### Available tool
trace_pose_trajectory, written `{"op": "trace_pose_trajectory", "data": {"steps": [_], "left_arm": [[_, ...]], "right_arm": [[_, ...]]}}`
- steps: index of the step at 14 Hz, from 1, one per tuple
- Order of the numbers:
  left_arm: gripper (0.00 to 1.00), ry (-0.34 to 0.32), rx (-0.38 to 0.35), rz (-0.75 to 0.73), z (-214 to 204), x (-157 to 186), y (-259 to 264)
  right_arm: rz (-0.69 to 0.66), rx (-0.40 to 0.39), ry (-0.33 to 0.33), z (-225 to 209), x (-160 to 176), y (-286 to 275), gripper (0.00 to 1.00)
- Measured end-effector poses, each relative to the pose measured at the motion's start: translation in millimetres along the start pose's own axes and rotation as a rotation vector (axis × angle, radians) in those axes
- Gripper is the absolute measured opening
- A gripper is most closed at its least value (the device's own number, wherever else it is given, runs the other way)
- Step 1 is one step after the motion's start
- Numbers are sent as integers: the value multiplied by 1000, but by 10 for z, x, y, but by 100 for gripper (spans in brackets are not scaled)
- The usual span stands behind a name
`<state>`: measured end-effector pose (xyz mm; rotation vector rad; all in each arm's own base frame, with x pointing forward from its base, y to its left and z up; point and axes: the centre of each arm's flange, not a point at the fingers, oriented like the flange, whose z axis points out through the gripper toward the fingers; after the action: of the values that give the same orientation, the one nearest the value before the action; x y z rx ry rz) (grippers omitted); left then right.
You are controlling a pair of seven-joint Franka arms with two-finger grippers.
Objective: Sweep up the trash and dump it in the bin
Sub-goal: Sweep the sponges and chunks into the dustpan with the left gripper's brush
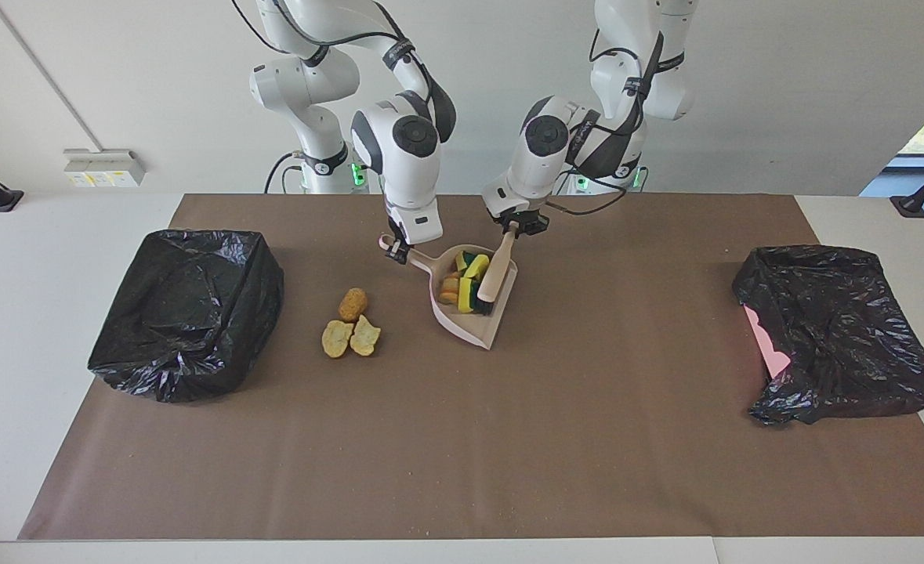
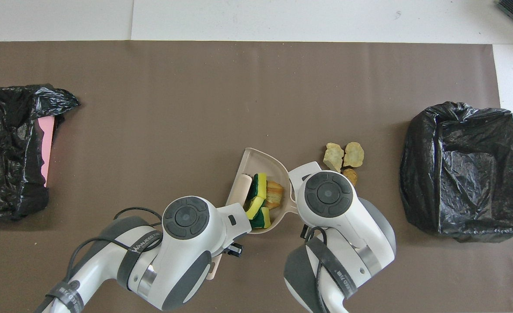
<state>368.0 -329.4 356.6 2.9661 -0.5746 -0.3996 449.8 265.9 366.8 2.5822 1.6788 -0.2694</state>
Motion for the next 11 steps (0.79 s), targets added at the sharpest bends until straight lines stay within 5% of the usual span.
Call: {"op": "trace_pose_trajectory", "data": {"steps": [4,11], "left_arm": [[26,-88,5,-188,-376,-212,-132],[26,-135,92,-440,-339,-592,401]], "right_arm": [[0,0,0,0,0,0,33],[0,0,0,0,0,0,33]]}}
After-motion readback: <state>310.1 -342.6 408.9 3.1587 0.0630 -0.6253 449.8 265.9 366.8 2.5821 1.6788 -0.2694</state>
